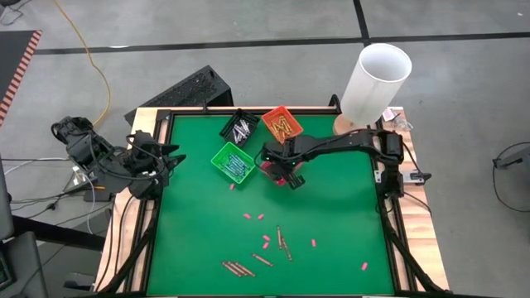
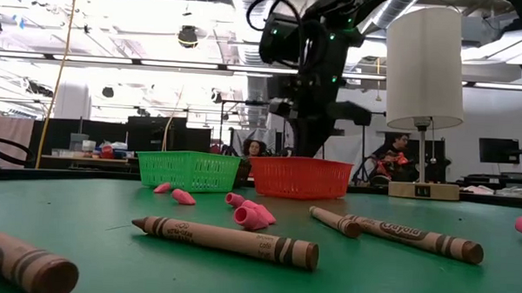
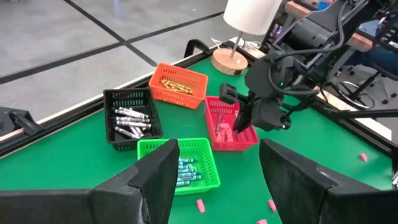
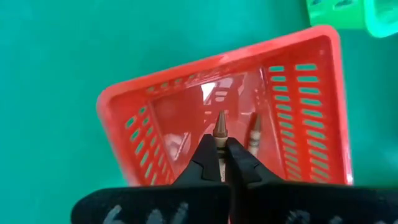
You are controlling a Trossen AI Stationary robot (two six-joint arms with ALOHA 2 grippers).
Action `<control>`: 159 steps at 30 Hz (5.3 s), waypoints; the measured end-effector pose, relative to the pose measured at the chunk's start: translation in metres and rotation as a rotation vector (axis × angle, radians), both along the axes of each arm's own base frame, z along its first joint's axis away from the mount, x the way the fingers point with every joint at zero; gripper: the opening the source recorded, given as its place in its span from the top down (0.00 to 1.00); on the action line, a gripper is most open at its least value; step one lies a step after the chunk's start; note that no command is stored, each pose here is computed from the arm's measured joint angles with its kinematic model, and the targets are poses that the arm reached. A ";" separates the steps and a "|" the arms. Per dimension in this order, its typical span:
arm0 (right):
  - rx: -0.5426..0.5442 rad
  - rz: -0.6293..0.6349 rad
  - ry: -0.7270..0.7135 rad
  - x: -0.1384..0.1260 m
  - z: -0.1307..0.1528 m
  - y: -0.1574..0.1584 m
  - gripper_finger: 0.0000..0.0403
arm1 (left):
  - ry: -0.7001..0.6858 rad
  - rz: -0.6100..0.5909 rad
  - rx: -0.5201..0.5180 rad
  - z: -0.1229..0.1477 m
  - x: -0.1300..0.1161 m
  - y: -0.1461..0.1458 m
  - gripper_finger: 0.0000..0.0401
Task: Sort crayons
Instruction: Put the brown crayon into the bin
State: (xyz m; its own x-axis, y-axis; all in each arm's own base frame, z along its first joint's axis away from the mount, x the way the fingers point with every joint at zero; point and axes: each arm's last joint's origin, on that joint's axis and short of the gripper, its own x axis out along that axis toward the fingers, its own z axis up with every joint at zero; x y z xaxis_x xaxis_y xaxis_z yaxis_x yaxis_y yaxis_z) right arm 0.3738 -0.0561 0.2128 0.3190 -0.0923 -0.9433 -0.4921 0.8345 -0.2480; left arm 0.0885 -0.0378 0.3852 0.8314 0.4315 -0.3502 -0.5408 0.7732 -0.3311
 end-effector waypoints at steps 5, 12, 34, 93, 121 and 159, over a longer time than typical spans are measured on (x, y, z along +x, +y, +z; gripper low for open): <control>0.011 0.001 0.028 0.003 -0.011 -0.001 0.98 | 0.003 -0.002 0.001 0.000 0.000 0.000 0.47; 0.002 -0.002 0.033 0.007 -0.019 -0.001 0.90 | 0.008 -0.010 -0.008 0.000 0.000 0.000 0.47; 0.077 -0.533 -0.024 0.014 0.074 0.004 0.81 | 0.024 -0.015 0.006 -0.001 -0.001 0.000 0.47; 0.348 -1.225 0.160 0.000 -0.044 0.263 0.47 | 0.025 -0.122 -0.087 0.001 -0.023 0.015 0.47; 0.363 -1.251 0.171 -0.007 -0.013 0.235 0.99 | 0.031 -0.090 -0.051 0.000 -0.025 0.017 0.47; -0.048 -0.684 -0.040 -0.056 0.116 -0.054 1.00 | 0.227 -0.338 -0.370 -0.010 -0.029 0.008 0.47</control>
